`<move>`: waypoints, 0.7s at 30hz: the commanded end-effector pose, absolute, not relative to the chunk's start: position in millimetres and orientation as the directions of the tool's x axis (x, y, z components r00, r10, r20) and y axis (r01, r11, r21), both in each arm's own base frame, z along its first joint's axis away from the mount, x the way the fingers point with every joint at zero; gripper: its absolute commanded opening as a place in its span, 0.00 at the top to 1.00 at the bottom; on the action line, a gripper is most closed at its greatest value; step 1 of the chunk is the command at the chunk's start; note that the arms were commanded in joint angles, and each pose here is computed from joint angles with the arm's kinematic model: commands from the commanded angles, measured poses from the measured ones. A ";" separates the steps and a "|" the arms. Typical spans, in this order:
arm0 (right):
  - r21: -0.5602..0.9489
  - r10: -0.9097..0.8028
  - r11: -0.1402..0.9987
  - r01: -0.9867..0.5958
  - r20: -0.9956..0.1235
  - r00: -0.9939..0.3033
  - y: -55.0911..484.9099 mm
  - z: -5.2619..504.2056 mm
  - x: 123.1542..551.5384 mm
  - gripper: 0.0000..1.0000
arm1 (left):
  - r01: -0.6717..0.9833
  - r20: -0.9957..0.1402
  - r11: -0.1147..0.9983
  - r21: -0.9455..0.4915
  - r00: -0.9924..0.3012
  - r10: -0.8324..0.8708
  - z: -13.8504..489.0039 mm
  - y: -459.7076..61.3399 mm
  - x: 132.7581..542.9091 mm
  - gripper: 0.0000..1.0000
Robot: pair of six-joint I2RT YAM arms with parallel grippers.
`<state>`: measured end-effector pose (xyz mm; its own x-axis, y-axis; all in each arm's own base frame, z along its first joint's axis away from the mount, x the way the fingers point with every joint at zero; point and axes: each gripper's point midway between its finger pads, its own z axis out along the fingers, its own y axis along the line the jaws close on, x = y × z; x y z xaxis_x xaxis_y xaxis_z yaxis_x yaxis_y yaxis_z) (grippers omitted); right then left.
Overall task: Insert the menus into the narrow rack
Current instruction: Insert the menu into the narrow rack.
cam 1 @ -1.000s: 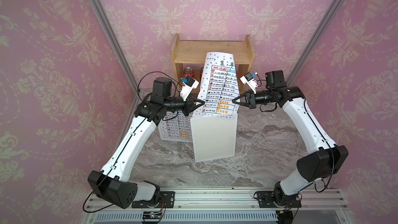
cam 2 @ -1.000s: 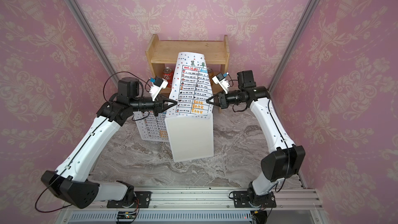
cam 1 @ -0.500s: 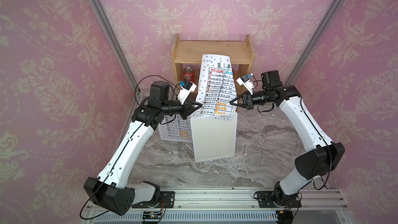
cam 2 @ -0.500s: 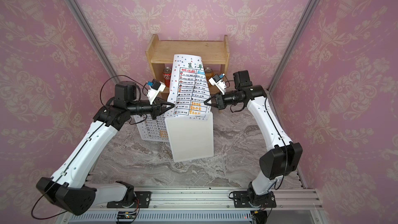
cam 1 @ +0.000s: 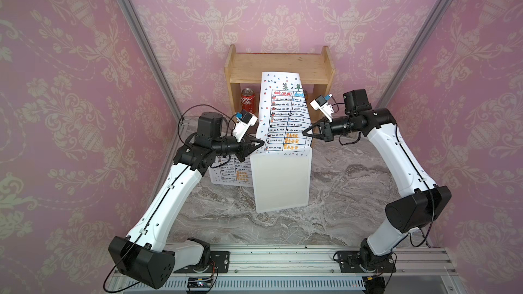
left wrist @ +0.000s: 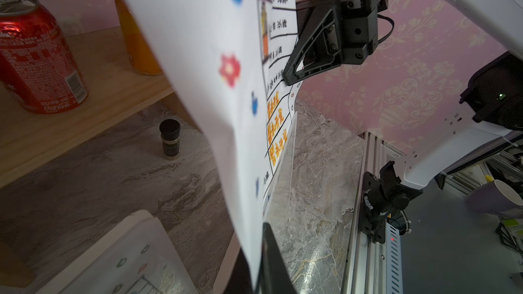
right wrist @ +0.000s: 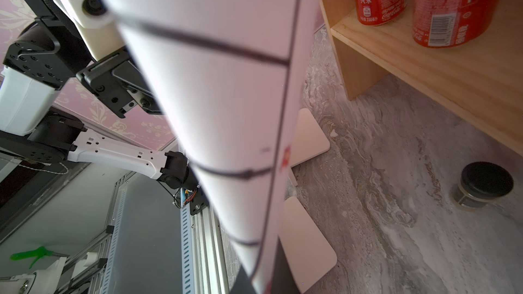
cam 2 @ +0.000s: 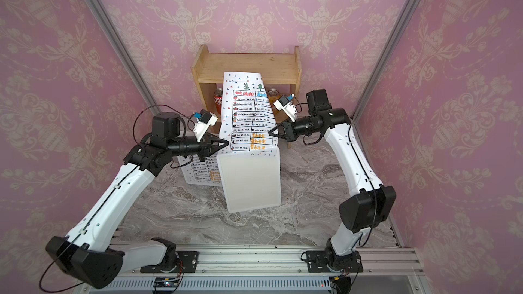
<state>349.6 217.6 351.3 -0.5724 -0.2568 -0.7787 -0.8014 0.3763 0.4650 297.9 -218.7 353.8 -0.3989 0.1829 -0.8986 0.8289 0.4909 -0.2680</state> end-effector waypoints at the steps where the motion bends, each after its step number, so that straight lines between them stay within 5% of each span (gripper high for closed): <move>1: 0.437 -0.275 0.391 -0.810 -0.784 -0.556 217.6 352.2 353.5 0.92 | 0.813 -0.898 0.512 -0.277 -0.409 0.163 353.3 -213.6 295.2 0.92; 21: 0.400 -0.319 0.422 -0.813 -0.775 -0.546 222.4 344.2 356.7 0.92 | 0.787 -0.893 0.552 -0.275 -0.422 0.157 337.0 -208.2 296.2 0.90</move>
